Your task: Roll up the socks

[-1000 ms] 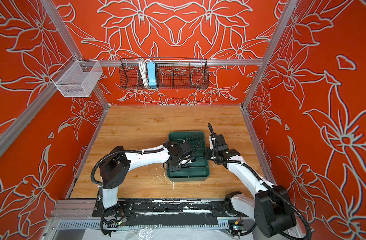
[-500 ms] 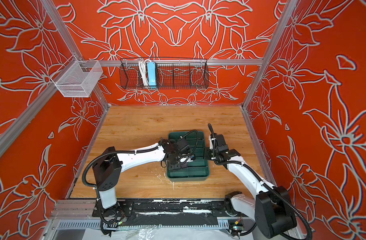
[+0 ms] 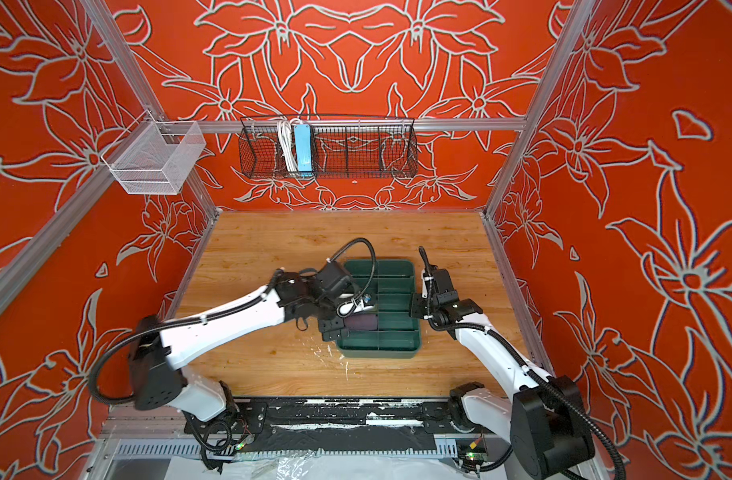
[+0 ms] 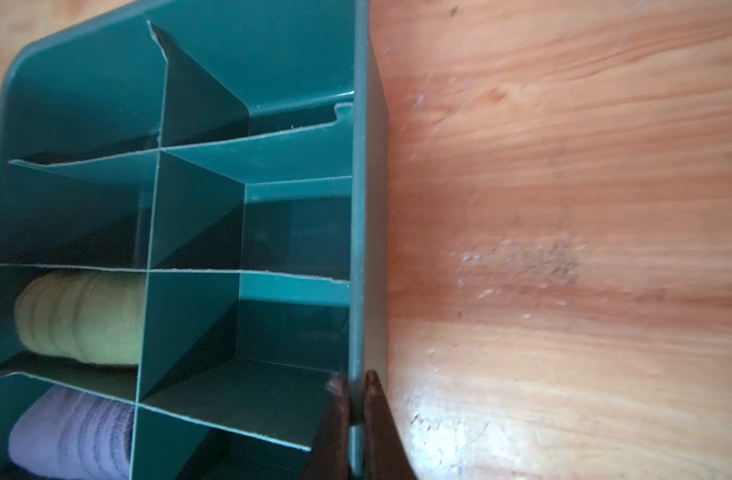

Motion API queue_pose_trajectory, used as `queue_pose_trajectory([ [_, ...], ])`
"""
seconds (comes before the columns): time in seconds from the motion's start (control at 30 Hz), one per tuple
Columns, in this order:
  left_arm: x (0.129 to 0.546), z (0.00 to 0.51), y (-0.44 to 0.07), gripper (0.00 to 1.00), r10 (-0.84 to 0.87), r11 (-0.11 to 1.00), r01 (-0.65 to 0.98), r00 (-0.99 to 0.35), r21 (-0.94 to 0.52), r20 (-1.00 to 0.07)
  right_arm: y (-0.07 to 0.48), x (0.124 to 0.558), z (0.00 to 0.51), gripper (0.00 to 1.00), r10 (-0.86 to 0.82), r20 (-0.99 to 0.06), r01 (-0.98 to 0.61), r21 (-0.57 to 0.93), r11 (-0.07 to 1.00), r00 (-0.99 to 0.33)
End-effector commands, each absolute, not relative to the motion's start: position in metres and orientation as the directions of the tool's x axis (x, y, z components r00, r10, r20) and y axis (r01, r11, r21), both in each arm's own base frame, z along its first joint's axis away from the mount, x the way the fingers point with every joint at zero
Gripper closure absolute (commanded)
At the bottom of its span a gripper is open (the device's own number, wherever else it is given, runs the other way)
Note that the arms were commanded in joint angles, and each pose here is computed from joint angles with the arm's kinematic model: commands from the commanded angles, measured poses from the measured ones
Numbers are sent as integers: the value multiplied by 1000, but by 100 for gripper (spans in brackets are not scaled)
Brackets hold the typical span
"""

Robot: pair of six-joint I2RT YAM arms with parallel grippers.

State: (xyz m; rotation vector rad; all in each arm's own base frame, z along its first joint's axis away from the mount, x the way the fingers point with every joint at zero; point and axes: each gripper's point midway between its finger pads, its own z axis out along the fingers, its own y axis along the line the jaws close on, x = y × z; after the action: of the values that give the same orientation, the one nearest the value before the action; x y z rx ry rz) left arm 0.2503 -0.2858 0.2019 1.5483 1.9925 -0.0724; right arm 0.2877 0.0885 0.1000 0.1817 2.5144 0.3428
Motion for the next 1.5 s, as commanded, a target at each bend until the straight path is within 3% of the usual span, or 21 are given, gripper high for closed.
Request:
queue_pose_trajectory([
  [0.0, 279, 282, -276, 1, 631, 567, 741, -112, 358, -768, 82, 298, 106, 100, 277, -581, 109, 307, 945, -765],
  [0.1, 282, 324, -252, 1, 409, 707, 655, -72, 266, -910, 87, 299, 99, 100, 296, -568, 113, 334, 936, -768],
  [0.2, 283, 334, -227, 0, 295, 788, 584, -78, 196, -952, 92, 302, 94, 100, 278, -552, 106, 322, 941, -786],
  [0.4, 305, 320, -170, 2, 62, 929, 368, -266, -42, -962, 115, 310, 92, 100, 240, -553, 72, 308, 949, -798],
  [0.6, 347, 270, -109, 2, -210, 955, 97, -446, -281, -870, 145, 323, 83, 100, 178, -530, 31, 276, 961, -829],
  [0.7, 354, 244, -85, 2, -222, 970, -27, -487, -240, -844, 146, 329, 88, 90, 176, -544, 26, 272, 962, -820],
  [0.77, 354, 231, -72, 2, -190, 981, -76, -499, -176, -846, 148, 332, 97, 72, 170, -563, 10, 275, 961, -809],
  [1.0, 341, 199, -14, 3, -176, 962, -269, -499, -42, -849, 138, 339, 132, 35, 123, -648, -27, 216, 976, -752],
  [1.27, 327, 155, 48, 3, -234, 888, -459, -485, 17, -842, 103, 348, 205, 21, 83, -805, -9, 109, 994, -587],
  [1.47, 333, 117, 44, 3, -175, 913, -403, -533, 66, -828, 37, 347, 246, 16, 153, -887, 157, 92, 983, -436],
])
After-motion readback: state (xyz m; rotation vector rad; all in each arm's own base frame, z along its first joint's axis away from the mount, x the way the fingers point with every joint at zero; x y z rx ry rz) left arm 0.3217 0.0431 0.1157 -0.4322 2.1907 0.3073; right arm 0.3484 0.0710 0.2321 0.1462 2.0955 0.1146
